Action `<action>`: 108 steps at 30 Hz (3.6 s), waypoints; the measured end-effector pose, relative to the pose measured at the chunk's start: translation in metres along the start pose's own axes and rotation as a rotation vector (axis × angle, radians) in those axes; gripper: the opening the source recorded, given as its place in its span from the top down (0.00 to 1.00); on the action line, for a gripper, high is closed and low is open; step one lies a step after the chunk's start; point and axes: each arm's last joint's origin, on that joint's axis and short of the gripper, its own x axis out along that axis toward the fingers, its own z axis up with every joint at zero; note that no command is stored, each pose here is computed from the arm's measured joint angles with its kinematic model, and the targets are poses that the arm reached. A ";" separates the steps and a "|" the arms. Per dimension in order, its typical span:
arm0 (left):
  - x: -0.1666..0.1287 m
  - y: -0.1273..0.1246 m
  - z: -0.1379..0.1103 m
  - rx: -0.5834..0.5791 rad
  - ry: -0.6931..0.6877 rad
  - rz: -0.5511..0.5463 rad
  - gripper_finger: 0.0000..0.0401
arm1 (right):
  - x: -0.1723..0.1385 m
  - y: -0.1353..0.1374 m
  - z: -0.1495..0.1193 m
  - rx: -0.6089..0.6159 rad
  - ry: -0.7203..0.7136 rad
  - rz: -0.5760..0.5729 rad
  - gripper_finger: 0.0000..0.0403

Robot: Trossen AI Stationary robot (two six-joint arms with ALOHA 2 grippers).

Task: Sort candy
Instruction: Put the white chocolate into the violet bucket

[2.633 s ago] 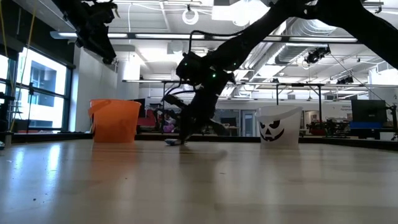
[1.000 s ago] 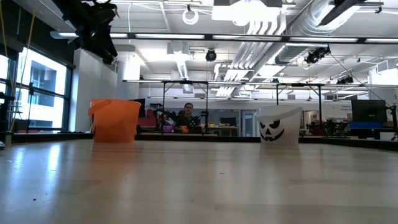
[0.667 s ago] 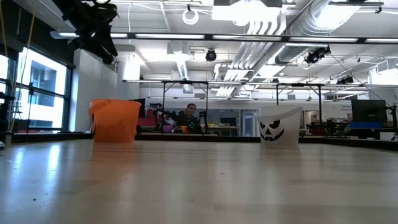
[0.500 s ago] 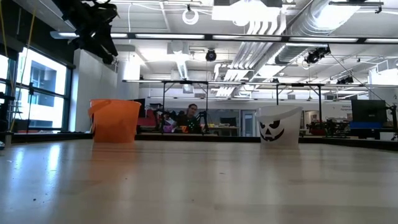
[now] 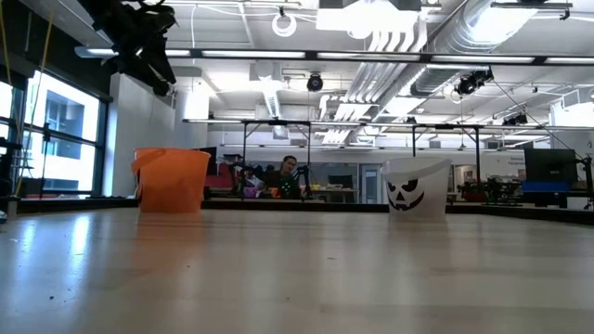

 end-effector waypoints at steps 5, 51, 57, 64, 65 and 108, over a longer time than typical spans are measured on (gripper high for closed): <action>0.000 0.000 0.000 -0.001 0.000 0.000 0.62 | 0.013 0.001 -0.004 -0.028 0.021 -0.109 1.00; -0.043 -0.009 -0.076 -0.032 0.640 0.007 0.62 | 0.002 0.063 0.081 -0.392 -0.385 0.117 0.69; -0.054 -0.019 -0.076 0.024 0.473 -0.156 0.62 | 0.001 0.065 0.090 -0.361 -0.395 0.112 0.69; -0.016 -0.046 -0.089 0.087 0.447 -0.394 0.62 | -0.002 0.066 0.101 -0.324 -0.409 0.088 0.69; -0.008 -0.050 -0.094 0.087 0.475 -0.413 0.62 | -0.002 0.066 0.102 -0.322 -0.410 0.082 0.69; -0.009 -0.119 -0.248 -0.517 0.608 0.436 0.62 | -0.013 0.050 0.138 -1.015 -0.329 -0.300 0.69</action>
